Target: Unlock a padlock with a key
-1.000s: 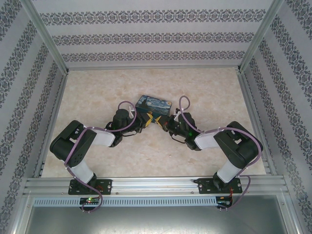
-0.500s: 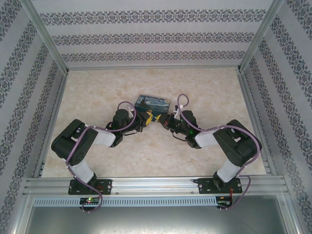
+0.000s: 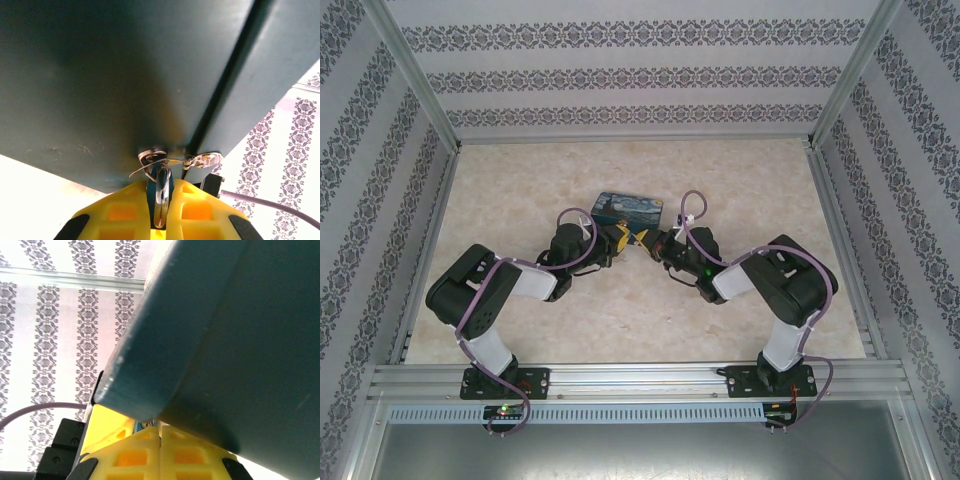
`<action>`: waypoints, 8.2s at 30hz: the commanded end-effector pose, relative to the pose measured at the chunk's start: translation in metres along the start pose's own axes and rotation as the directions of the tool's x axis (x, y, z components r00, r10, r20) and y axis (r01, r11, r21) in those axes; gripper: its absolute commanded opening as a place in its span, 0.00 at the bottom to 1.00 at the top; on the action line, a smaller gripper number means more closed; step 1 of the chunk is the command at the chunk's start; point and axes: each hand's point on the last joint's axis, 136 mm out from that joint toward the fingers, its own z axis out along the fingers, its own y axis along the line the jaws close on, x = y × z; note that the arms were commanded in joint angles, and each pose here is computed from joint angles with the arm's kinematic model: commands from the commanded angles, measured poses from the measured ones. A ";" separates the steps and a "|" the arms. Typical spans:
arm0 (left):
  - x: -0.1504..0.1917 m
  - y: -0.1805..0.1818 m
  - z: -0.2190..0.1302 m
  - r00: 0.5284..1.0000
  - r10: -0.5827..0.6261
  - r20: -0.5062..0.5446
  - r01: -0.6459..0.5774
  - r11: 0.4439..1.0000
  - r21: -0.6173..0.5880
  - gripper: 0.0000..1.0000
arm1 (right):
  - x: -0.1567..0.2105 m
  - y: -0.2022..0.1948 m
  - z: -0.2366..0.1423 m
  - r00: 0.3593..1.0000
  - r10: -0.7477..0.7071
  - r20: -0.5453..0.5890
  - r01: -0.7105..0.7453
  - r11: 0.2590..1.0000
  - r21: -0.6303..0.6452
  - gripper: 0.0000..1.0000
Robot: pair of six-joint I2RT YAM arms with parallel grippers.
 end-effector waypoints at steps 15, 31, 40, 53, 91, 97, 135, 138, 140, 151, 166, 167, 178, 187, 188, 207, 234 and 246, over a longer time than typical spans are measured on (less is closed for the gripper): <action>0.047 -0.015 -0.001 0.974 0.107 -0.201 -0.094 0.993 0.074 0.00 | -0.013 0.021 0.001 1.000 -0.017 -0.022 0.015 0.997 -0.074 0.00; 0.050 -0.007 -0.003 0.961 0.169 -0.218 -0.165 0.986 0.037 0.00 | -0.021 0.023 0.002 1.000 0.026 -0.016 -0.026 0.999 -0.027 0.00; 0.052 -0.009 -0.003 0.954 0.194 -0.230 -0.188 0.981 0.047 0.00 | -0.025 0.020 0.003 0.997 0.081 0.004 -0.081 0.996 -0.024 0.00; 0.051 -0.029 -0.003 0.970 0.116 -0.216 -0.093 0.989 0.114 0.00 | -0.016 0.009 0.007 0.995 0.100 0.005 -0.100 0.995 -0.006 0.00; 0.056 -0.049 -0.009 0.973 0.069 -0.219 -0.036 0.988 0.151 0.00 | -0.016 0.058 0.019 0.992 0.126 -0.030 -0.129 0.984 -0.123 0.00; 0.059 -0.040 -0.005 0.966 0.109 -0.233 -0.085 0.990 0.111 0.00 | -0.004 0.057 0.030 0.993 0.102 -0.061 -0.108 0.990 -0.094 0.00; 0.013 0.042 0.014 0.998 0.048 -0.028 -0.049 0.997 -0.055 0.00 | -0.003 -0.006 -0.006 0.996 0.049 -0.074 -0.044 0.997 0.067 0.68; 0.011 0.040 0.015 0.999 0.048 -0.024 -0.049 0.998 -0.049 0.00 | 0.008 -0.021 -0.019 0.994 0.053 -0.099 -0.042 0.993 0.110 0.72; 0.009 0.038 0.015 0.998 0.053 -0.022 -0.054 0.997 -0.046 0.00 | 0.014 -0.031 -0.026 0.992 0.059 -0.112 -0.043 0.990 0.138 0.72; 0.009 0.032 0.018 0.998 0.043 -0.042 -0.045 0.998 -0.045 0.00 | 0.025 -0.027 -0.043 0.976 -0.120 -0.182 0.155 0.969 0.194 0.61; 0.009 0.029 0.017 0.998 0.040 -0.057 -0.043 0.997 -0.056 0.00 | 0.014 -0.011 -0.058 0.408 -0.768 -0.493 0.886 0.204 0.416 0.46; 0.009 0.029 0.017 0.997 0.040 -0.059 -0.044 0.997 -0.057 0.00 | 0.015 -0.013 -0.057 0.368 -0.779 -0.508 0.900 0.160 0.406 0.43; 0.012 0.024 0.018 0.996 0.043 -0.074 -0.047 0.998 -0.052 0.00 | 0.037 -0.038 -0.035 0.169 -0.768 -0.617 0.957 -0.022 0.290 0.30; 0.013 0.023 0.016 0.996 0.044 -0.079 -0.048 0.997 -0.053 0.00 | 0.037 -0.047 -0.020 0.125 -0.755 -0.644 0.958 -0.078 0.277 0.29; 0.014 0.022 0.016 0.996 0.045 -0.080 -0.049 0.998 -0.051 0.00 | 0.037 -0.048 -0.019 0.118 -0.754 -0.646 0.958 -0.084 0.273 0.29; 0.017 0.023 0.014 0.995 0.041 -0.093 -0.046 0.998 -0.052 0.00 | 0.011 -0.055 -0.002 0.137 -0.741 -0.657 0.946 -0.098 0.308 0.24; 0.015 0.026 0.017 0.995 0.031 -0.092 -0.036 0.998 -0.058 0.00 | 0.023 -0.034 -0.011 0.175 -0.776 -0.606 0.965 0.014 0.260 0.34; 0.016 0.024 0.016 0.995 0.035 -0.096 -0.040 0.998 -0.058 0.00 | 0.006 -0.040 -0.041 0.103 -0.789 -0.606 0.960 -0.081 0.269 0.25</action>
